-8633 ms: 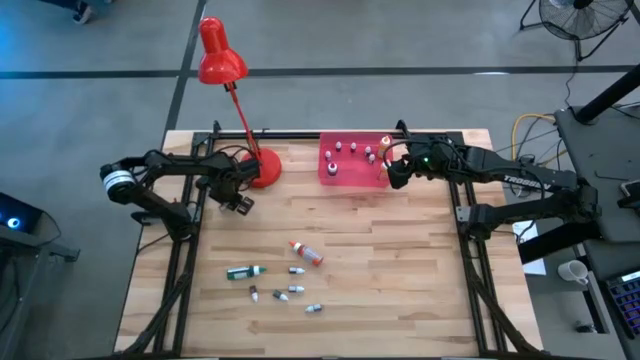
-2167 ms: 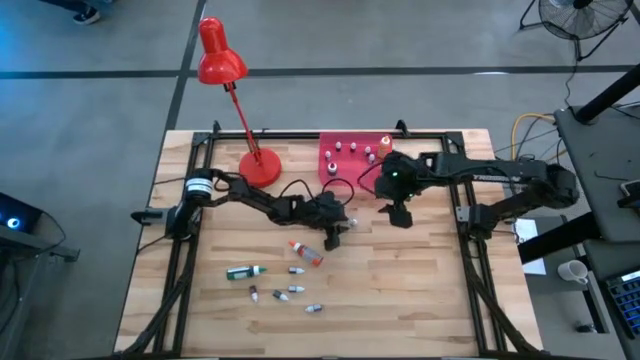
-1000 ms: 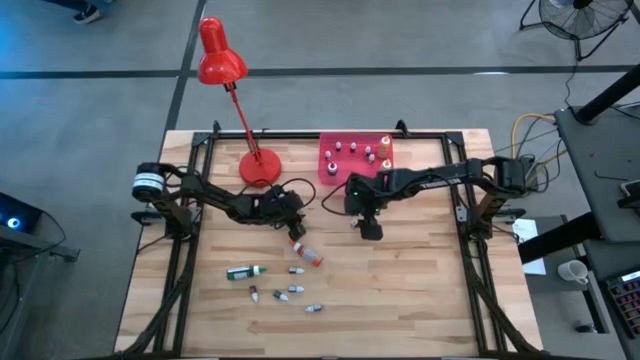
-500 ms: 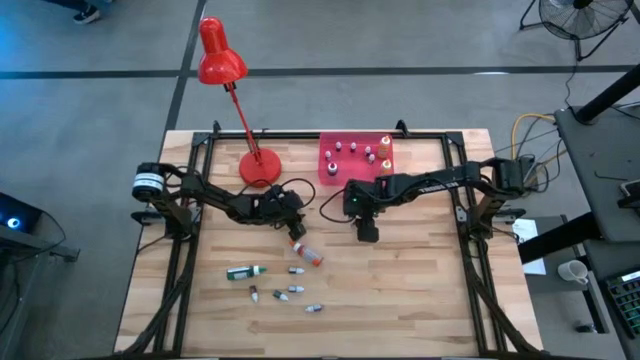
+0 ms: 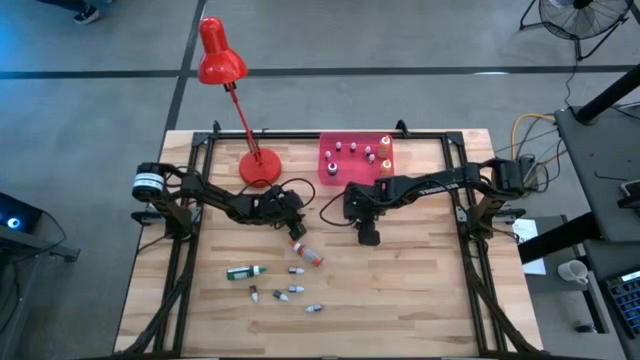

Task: Pick & Place food coloring
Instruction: Put the small red food coloring bottle into the red bin, then put the large orange food coloring bottle into the red bin

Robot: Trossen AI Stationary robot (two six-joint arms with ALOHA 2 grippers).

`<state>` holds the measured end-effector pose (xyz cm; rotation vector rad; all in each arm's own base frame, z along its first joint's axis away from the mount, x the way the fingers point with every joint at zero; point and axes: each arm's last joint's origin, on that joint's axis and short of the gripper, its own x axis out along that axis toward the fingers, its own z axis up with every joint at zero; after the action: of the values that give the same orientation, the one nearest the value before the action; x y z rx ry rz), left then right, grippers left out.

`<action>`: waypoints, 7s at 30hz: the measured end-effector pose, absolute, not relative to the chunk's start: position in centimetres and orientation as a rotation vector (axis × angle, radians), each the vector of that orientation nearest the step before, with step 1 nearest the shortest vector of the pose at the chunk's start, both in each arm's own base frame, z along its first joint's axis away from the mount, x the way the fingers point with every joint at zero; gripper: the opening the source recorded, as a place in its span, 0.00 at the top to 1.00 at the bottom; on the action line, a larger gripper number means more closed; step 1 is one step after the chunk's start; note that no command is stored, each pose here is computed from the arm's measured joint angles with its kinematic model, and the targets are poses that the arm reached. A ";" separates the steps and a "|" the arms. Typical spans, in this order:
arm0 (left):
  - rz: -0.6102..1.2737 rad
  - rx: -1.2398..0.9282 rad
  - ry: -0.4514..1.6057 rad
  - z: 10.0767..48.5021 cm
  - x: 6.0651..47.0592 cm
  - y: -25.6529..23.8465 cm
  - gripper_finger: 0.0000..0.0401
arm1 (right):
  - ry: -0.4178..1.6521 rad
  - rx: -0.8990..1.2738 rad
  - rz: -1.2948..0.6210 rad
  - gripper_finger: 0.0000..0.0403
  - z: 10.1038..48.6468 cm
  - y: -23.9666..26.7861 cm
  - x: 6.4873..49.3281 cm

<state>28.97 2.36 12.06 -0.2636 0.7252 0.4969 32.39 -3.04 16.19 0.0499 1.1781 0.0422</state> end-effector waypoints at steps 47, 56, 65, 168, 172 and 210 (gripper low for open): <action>0.485 -0.657 0.105 32.9 16.4 2.3 0.69 | 1.039 0.322 -0.524 0.88 24.0 -20.1 33.6; 0.471 -0.622 0.079 33.5 14.9 2.1 0.69 | 1.266 0.399 -0.470 0.88 19.3 -22.6 35.8; 0.496 -0.623 0.147 32.9 14.7 2.1 0.69 | 1.288 0.364 -0.432 0.88 18.5 -23.6 37.0; -0.231 0.016 0.993 14.6 27.5 -1.7 0.69 | 1.255 0.346 0.169 0.69 16.3 3.8 32.5; -0.246 0.042 0.999 14.5 27.4 -2.7 0.69 | 1.208 0.413 0.115 0.68 16.1 5.4 32.7; -0.199 -0.057 0.899 13.0 29.3 -3.2 0.69 | 0.877 1.108 -0.377 0.71 15.9 8.5 37.0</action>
<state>29.31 -3.18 12.98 -0.0574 0.8985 -0.1988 36.99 8.46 15.92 1.1078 0.8774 -0.3774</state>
